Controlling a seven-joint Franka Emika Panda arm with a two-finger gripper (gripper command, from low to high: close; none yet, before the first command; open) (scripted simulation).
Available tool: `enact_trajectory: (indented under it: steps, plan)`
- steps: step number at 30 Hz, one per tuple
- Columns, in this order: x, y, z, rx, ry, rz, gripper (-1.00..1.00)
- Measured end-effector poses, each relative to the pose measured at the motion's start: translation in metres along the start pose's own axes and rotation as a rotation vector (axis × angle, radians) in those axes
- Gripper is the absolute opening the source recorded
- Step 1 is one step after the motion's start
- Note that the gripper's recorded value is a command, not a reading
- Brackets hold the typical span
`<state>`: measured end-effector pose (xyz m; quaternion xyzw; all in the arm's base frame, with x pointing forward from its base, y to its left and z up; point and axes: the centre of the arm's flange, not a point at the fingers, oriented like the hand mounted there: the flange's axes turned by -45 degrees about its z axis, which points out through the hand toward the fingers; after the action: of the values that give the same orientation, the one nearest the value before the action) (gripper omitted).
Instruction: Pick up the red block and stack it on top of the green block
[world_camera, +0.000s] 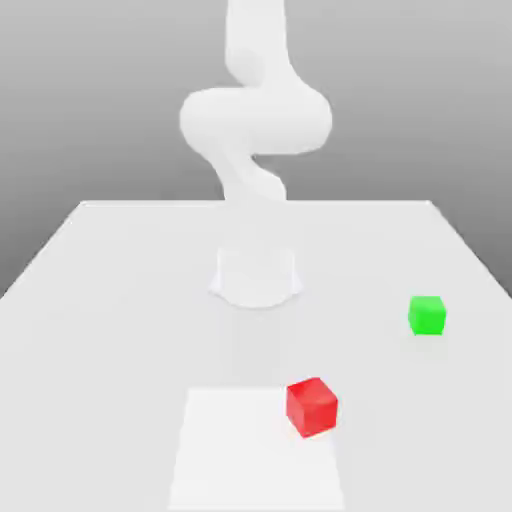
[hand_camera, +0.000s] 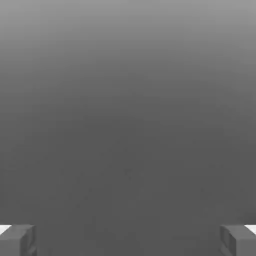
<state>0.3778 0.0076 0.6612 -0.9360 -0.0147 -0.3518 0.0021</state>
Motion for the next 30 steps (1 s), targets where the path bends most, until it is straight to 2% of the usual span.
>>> enact_trajectory:
  steps: [5, 10, 18, 25, 26, 30]
  plan:
    - [-0.045, -0.021, 0.125, 0.037, -0.189, -0.098, 0.0]
    - [-0.119, -0.043, 0.226, 0.076, -0.374, -0.199, 0.0]
    - [-0.285, -0.07, 0.327, 0.147, -0.674, -0.376, 0.0]
    - [-0.342, -0.07, 0.376, 0.153, -0.707, -0.39, 0.0]
    - [-0.347, -0.07, 0.38, 0.153, -0.707, -0.39, -1.0]
    - [-0.347, -0.07, 0.38, 0.153, -0.708, -0.39, -1.0]
